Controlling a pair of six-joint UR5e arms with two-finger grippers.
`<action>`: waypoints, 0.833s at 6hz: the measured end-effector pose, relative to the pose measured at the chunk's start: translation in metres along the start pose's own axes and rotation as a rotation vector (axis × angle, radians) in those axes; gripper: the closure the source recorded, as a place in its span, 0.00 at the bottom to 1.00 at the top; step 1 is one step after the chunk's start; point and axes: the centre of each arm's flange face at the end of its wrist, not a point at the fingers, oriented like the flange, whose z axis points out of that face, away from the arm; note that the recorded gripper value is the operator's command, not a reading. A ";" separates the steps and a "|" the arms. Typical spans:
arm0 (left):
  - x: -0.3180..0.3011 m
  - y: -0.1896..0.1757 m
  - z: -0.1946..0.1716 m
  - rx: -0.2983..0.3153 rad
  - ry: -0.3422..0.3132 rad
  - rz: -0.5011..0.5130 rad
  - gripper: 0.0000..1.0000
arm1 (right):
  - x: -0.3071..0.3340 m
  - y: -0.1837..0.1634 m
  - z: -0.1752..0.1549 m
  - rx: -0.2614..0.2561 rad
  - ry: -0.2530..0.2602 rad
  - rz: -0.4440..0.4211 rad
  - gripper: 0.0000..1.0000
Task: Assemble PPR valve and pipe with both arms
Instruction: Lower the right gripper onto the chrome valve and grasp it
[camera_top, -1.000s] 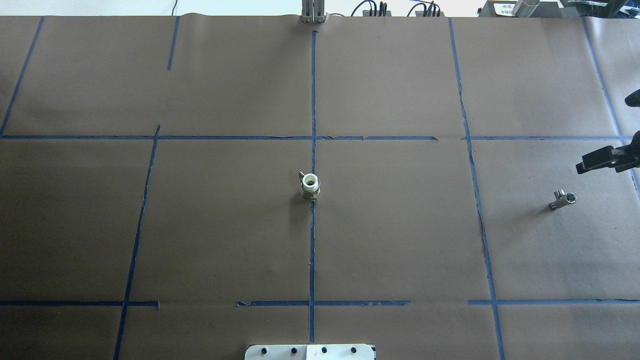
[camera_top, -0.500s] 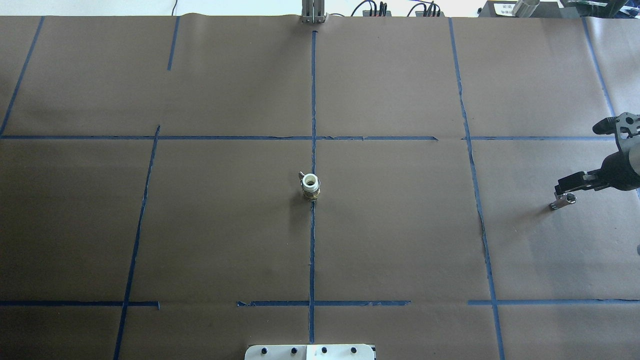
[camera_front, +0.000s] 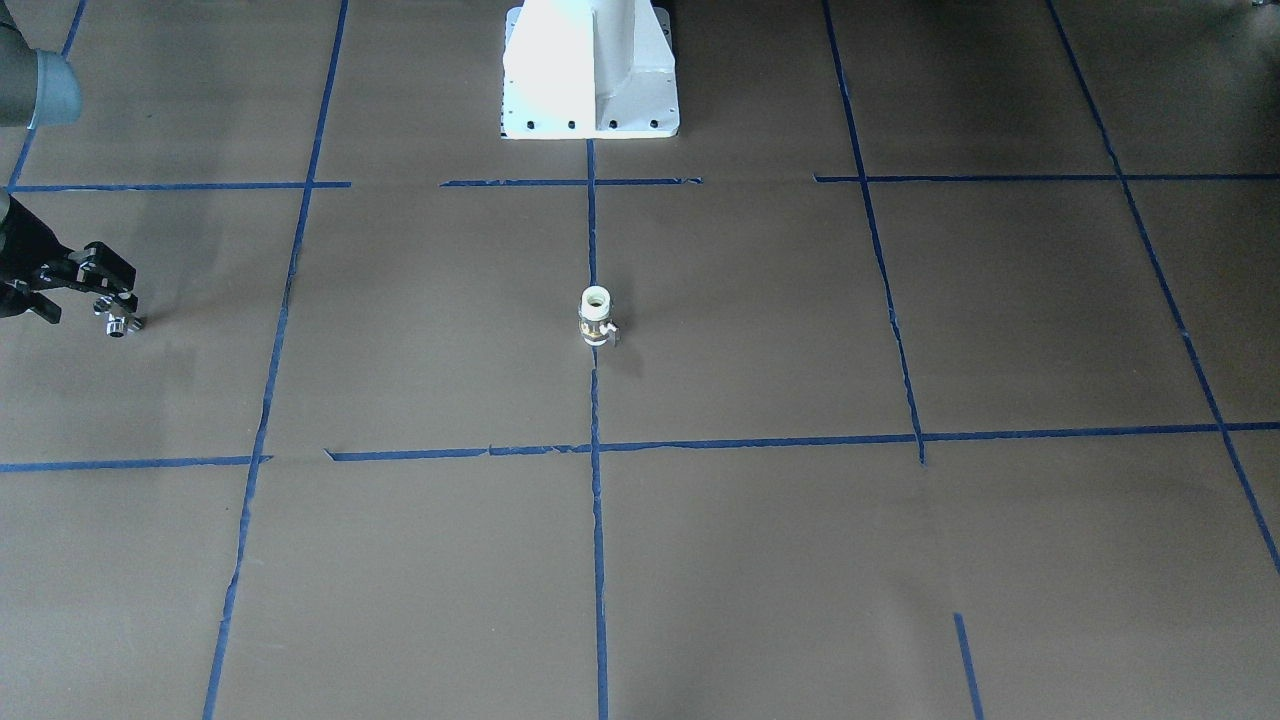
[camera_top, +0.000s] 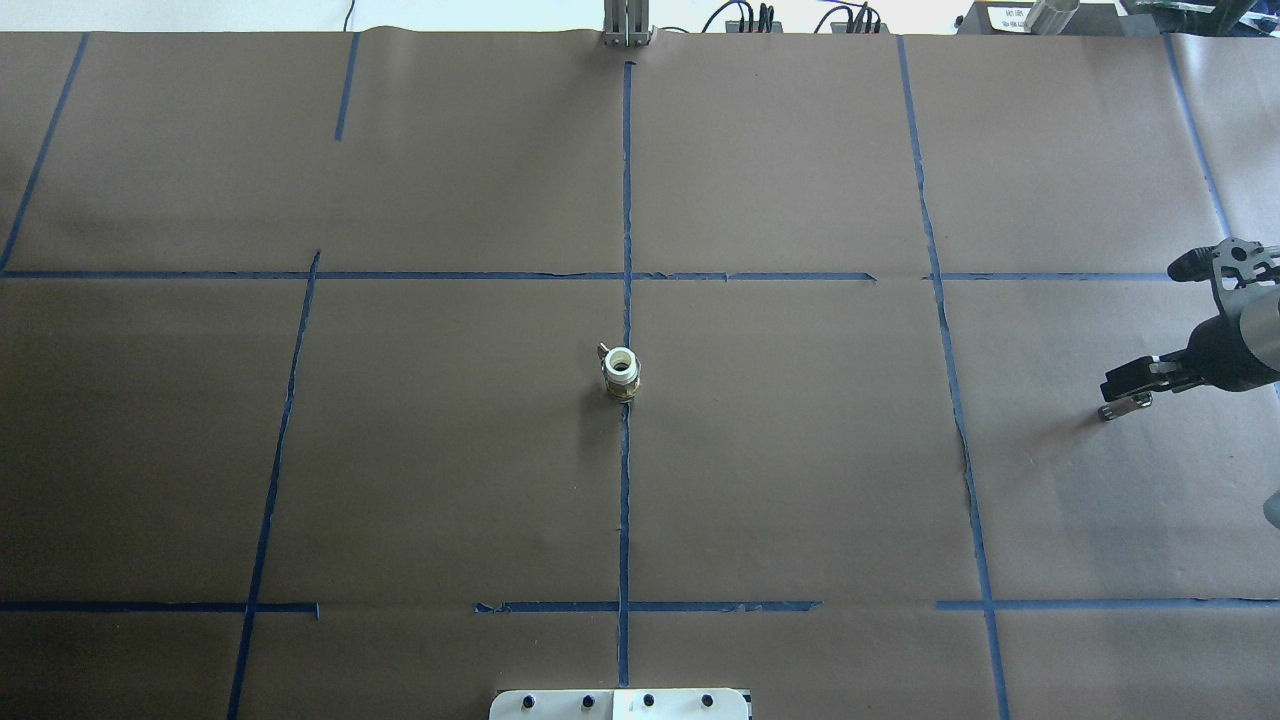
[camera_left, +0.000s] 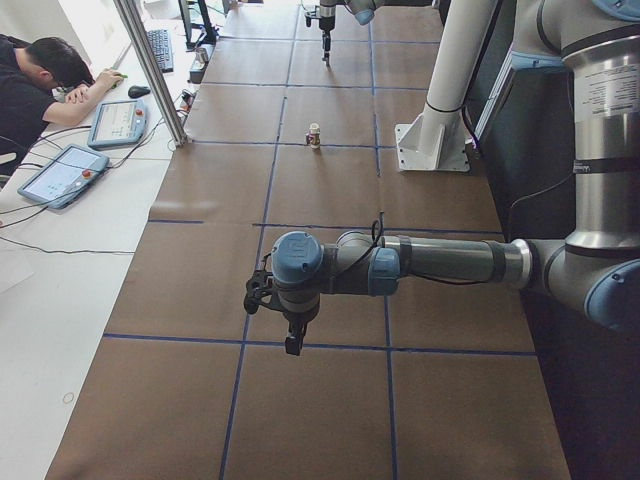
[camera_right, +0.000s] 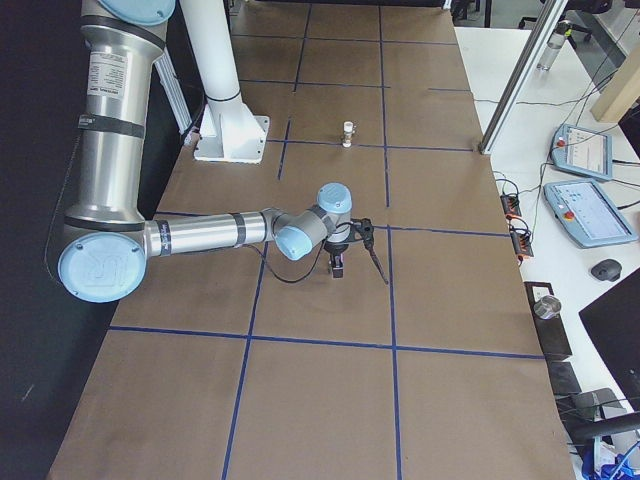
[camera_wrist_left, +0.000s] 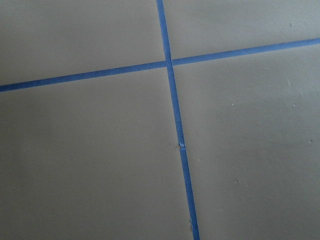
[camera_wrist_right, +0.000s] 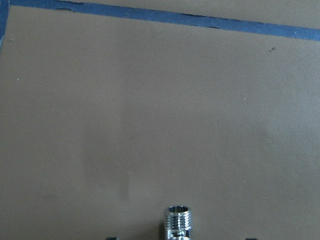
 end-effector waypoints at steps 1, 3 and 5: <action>0.000 0.000 0.000 0.000 0.000 -0.001 0.00 | -0.001 0.000 0.001 -0.002 0.000 -0.003 0.87; 0.001 -0.001 -0.001 0.001 0.000 0.000 0.00 | -0.001 0.002 0.003 -0.006 0.003 -0.007 0.95; 0.002 -0.003 -0.002 0.004 -0.001 0.002 0.00 | -0.001 0.004 0.003 -0.011 0.003 -0.010 1.00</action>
